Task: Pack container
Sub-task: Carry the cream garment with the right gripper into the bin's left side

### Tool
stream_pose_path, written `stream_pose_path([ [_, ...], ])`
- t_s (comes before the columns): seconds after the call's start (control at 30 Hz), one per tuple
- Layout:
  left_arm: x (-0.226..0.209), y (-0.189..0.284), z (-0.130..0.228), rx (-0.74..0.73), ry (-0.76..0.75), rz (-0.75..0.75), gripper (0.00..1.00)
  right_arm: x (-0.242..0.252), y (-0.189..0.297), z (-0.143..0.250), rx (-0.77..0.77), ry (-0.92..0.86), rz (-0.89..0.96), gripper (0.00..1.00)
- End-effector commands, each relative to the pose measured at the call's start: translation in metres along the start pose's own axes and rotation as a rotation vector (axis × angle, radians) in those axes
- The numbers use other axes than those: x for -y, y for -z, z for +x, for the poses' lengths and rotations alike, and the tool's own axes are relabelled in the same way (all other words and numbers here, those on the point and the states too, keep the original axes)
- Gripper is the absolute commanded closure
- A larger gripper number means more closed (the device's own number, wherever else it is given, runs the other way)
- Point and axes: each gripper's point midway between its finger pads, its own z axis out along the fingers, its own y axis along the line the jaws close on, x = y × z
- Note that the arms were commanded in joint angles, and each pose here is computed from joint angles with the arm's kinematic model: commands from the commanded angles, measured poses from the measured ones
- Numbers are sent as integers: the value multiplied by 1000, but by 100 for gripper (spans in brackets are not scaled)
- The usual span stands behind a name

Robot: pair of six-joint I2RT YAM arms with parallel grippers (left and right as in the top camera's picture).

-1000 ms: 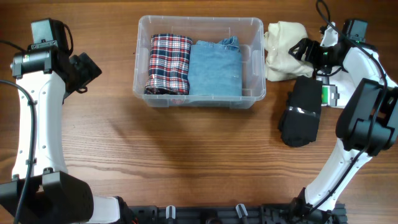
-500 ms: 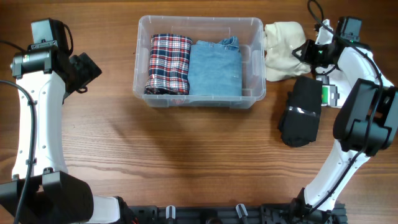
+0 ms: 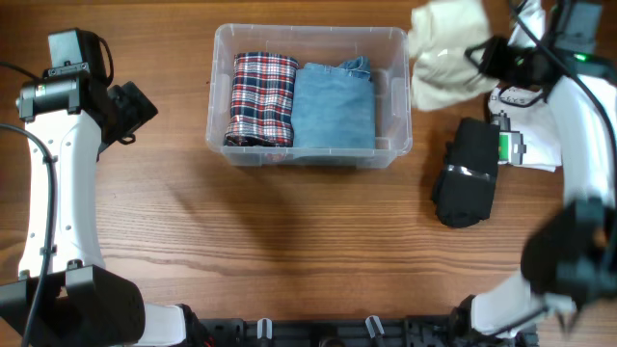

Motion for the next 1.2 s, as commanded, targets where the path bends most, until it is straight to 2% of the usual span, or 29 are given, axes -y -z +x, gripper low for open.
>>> stream_pose_path([
  [0.0, -3, 3, -2, 13, 4, -1, 0, -95, 73, -27, 140, 89, -195, 96],
  [0.1, -3, 3, -2, 13, 4, -1, 0, -136, 79, -16, 114, 87, -295, 96],
  [0.2, -3, 3, -2, 13, 4, -1, 0, -177, 62, 6, 24, 38, -373, 96],
  [0.37, -3, 3, -2, 13, 4, -1, 0, -230, -13, 69, -220, -181, -363, 96],
  [0.47, -3, 3, -2, 13, 4, -1, 0, -267, -69, 119, -373, -292, -370, 96],
  [0.63, -3, 3, -2, 13, 4, -1, 0, -302, -128, 169, -479, -456, -378, 96],
  [0.77, -3, 3, -2, 13, 4, -1, 0, -304, -158, 203, -514, -536, -294, 96],
  [0.93, -3, 3, -2, 13, 4, -1, 0, -282, -168, 211, -469, -433, -199, 94],
  [1.03, -3, 3, -2, 13, 4, -1, 0, -269, -169, 202, -438, -391, -181, 95],
  [1.17, -3, 3, -2, 13, 4, -1, 0, -275, -166, 172, -352, -315, -264, 96],
])
